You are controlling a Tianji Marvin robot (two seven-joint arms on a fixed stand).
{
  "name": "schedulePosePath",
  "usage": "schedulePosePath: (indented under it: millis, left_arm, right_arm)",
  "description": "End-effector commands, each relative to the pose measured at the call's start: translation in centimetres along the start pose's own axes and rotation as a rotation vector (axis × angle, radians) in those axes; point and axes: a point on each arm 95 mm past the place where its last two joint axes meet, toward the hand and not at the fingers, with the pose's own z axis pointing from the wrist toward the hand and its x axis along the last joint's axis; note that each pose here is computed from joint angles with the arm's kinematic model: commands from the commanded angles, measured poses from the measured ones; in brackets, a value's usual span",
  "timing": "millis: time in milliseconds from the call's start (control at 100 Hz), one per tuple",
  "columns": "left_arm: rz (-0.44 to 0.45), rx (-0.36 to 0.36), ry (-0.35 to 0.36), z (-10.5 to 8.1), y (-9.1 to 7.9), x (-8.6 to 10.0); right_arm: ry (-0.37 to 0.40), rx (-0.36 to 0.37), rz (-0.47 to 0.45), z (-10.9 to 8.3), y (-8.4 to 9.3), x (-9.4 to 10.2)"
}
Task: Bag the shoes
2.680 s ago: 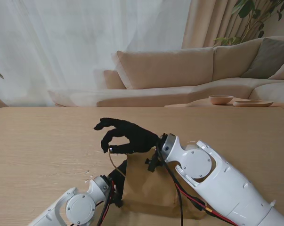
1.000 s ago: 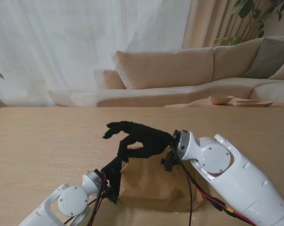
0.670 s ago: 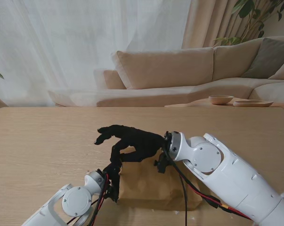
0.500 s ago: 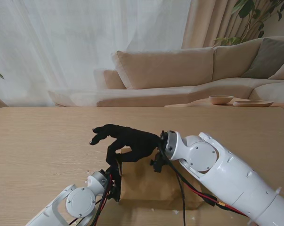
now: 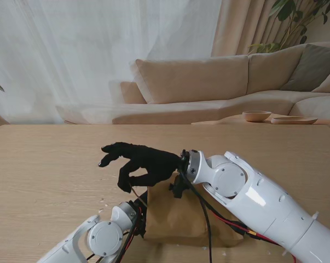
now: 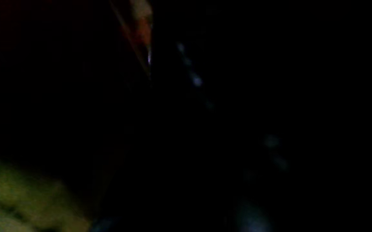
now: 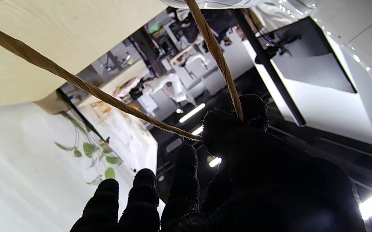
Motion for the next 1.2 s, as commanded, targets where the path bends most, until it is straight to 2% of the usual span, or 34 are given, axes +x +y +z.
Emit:
schedulePosePath:
  millis: [0,460,660,880,1070,1190]
  left_arm:
    - [0.003,0.005,0.010,0.4,0.3,0.6]
    - [0.100,-0.031,-0.106,0.4,-0.1,-1.1]
    - [0.134,-0.038,-0.124,0.1,-1.0,-1.6]
    - [0.158,-0.089,-0.149,-0.5,-2.4,-2.1]
    - [0.098,-0.112,-0.181,-0.9,-2.9,-2.2]
    - [0.054,-0.106,-0.173,-0.9,-2.9,-2.0]
  right_arm:
    - [0.013,0.005,0.004,0.4,-0.1,0.3]
    - [-0.028,0.008,0.026,-0.8,-0.4,-0.2]
    - [-0.040,0.008,0.032,-1.1,-0.4,-0.4]
    - [-0.052,-0.003,0.037,-1.4,-0.3,-0.5]
    - [-0.062,-0.007,0.040,-1.6,-0.3,-0.7]
    - [-0.065,-0.008,0.041,-1.7,-0.3,-0.7]
